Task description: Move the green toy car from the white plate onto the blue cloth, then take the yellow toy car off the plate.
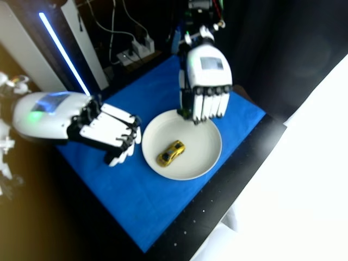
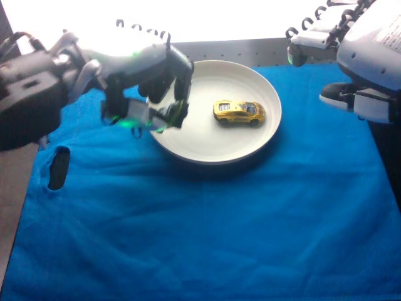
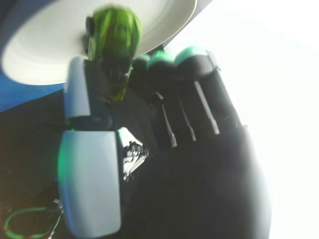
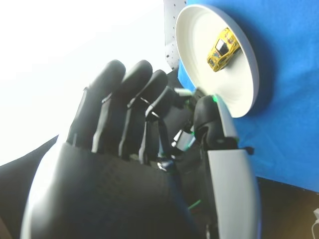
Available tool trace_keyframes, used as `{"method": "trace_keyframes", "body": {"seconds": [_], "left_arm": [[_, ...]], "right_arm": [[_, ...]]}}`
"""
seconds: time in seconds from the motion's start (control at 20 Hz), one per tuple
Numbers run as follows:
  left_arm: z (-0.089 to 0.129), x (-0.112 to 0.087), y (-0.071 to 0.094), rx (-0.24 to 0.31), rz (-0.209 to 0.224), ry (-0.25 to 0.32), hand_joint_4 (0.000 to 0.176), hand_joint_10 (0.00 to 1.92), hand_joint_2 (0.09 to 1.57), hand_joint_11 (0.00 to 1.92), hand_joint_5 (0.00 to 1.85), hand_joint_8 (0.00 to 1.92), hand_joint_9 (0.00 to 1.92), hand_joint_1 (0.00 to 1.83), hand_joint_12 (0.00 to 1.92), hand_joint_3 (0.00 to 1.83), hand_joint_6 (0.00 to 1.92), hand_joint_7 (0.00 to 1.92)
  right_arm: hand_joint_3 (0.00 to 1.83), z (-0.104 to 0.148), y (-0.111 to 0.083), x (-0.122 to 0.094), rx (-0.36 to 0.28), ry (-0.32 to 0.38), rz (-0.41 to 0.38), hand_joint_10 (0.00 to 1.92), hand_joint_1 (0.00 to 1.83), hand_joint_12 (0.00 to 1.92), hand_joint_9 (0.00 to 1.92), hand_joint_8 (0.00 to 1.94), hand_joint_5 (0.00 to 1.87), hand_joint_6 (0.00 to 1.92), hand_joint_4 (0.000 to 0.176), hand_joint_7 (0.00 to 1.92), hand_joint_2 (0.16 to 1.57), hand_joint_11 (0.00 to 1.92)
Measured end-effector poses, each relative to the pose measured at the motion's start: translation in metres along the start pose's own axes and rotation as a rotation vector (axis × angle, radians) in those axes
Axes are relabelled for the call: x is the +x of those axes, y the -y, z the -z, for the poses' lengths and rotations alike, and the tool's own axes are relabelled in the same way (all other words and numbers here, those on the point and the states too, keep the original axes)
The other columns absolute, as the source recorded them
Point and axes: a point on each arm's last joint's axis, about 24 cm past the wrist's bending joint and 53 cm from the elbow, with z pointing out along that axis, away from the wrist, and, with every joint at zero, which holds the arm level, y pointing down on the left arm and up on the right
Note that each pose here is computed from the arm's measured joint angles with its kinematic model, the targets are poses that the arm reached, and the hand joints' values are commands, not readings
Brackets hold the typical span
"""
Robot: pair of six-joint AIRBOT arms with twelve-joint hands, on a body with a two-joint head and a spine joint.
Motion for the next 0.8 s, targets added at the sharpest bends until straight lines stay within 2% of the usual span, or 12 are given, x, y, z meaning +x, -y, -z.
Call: {"method": "trace_keyframes", "body": {"seconds": [0.05,0.1,0.2,0.3,0.4,0.45,0.5,0.55,0.65,0.7,0.75,0.8], "left_arm": [[0.008,0.0,0.005,0.014,-0.01,0.005,0.0,1.55,1.21,0.45,0.71,1.36,0.7,1.32,1.89,0.0,1.23,0.84],[0.019,0.001,0.011,0.031,-0.025,0.008,0.0,1.52,1.21,0.4,0.73,1.35,0.71,1.23,1.91,0.0,1.23,0.89],[0.036,0.007,0.016,0.043,-0.032,0.003,0.0,1.47,1.2,0.53,0.75,1.33,0.78,1.22,1.9,0.0,1.19,0.91],[0.046,0.012,0.014,0.04,-0.04,-0.012,0.0,1.55,1.2,0.44,0.76,1.37,0.68,1.2,1.92,0.0,1.19,0.88],[0.054,0.013,0.017,0.042,-0.027,-0.005,0.0,1.48,1.2,0.27,0.77,1.31,0.61,1.19,1.9,0.0,1.2,0.89],[0.064,0.012,0.019,0.047,-0.029,0.004,0.0,1.41,1.2,0.21,0.76,1.3,0.57,1.17,1.86,0.0,1.24,0.87],[0.072,0.017,0.023,0.054,-0.031,-0.002,0.0,1.35,1.2,0.26,0.77,1.3,0.57,1.17,1.78,0.0,1.24,0.87],[0.077,0.022,0.024,0.054,-0.028,-0.013,0.0,1.36,1.2,0.34,0.79,1.3,0.58,1.17,1.74,0.0,1.21,0.87],[0.09,0.033,0.026,0.053,-0.021,-0.039,0.008,1.36,1.21,0.34,0.8,1.38,0.56,1.16,1.68,0.0,1.21,0.81],[0.093,0.036,0.027,0.051,-0.018,-0.045,0.011,1.23,1.21,0.45,0.81,1.36,0.62,1.17,1.56,0.0,1.19,0.81],[0.098,0.038,0.028,0.052,-0.013,-0.049,0.008,1.18,1.2,0.48,0.81,1.35,0.63,1.17,1.51,0.0,1.17,0.82],[0.101,0.041,0.029,0.053,-0.007,-0.055,0.012,1.14,1.2,0.47,0.8,1.34,0.63,1.17,1.47,0.0,1.2,0.83]], "right_arm": [[0.0,0.0,0.0,0.0,0.001,0.0,-0.002,1.36,0.99,1.84,0.49,1.0,0.43,0.92,0.0,0.57,1.22,0.31],[0.0,0.0,0.001,0.0,0.003,0.001,-0.005,1.39,0.99,1.84,0.48,1.01,0.42,0.91,0.0,0.54,1.23,0.36],[0.0,0.001,0.002,0.002,0.006,-0.003,-0.006,1.42,1.05,1.79,0.51,1.11,0.4,1.04,0.0,0.52,1.22,0.47],[0.0,0.001,0.002,0.003,0.008,-0.007,-0.006,1.43,1.04,1.83,0.48,1.17,0.36,1.06,0.0,0.48,1.23,0.39],[0.0,0.001,0.002,0.001,0.006,0.0,-0.008,1.32,1.06,1.78,0.49,1.09,0.38,1.02,0.0,0.51,1.21,0.33],[0.0,0.001,0.0,0.002,0.002,-0.001,-0.007,1.33,1.05,1.79,0.52,1.13,0.58,1.4,0.0,0.53,1.28,0.36],[0.0,0.002,0.002,0.004,0.008,-0.007,-0.008,1.37,1.05,1.81,0.52,1.17,0.61,1.5,0.0,0.53,1.3,0.38],[0.0,0.003,0.004,0.004,0.013,-0.01,-0.012,1.36,1.05,1.79,0.49,1.17,0.63,1.5,0.0,0.51,1.3,0.36],[0.0,0.003,0.004,0.005,0.012,-0.012,-0.011,1.27,1.07,1.7,0.51,1.08,0.66,1.45,0.0,0.54,1.28,0.37],[0.0,0.003,0.004,0.005,0.013,-0.011,-0.012,1.25,1.16,1.67,0.51,1.02,0.49,1.04,0.0,0.56,1.19,0.4],[0.0,0.003,0.004,0.005,0.013,-0.011,-0.012,1.23,1.16,1.64,0.51,0.98,0.49,0.88,0.0,0.57,1.17,0.41],[0.0,0.003,0.004,0.005,0.014,-0.012,-0.012,1.25,1.19,1.66,0.51,0.99,0.5,0.82,0.0,0.56,1.16,0.41]]}}
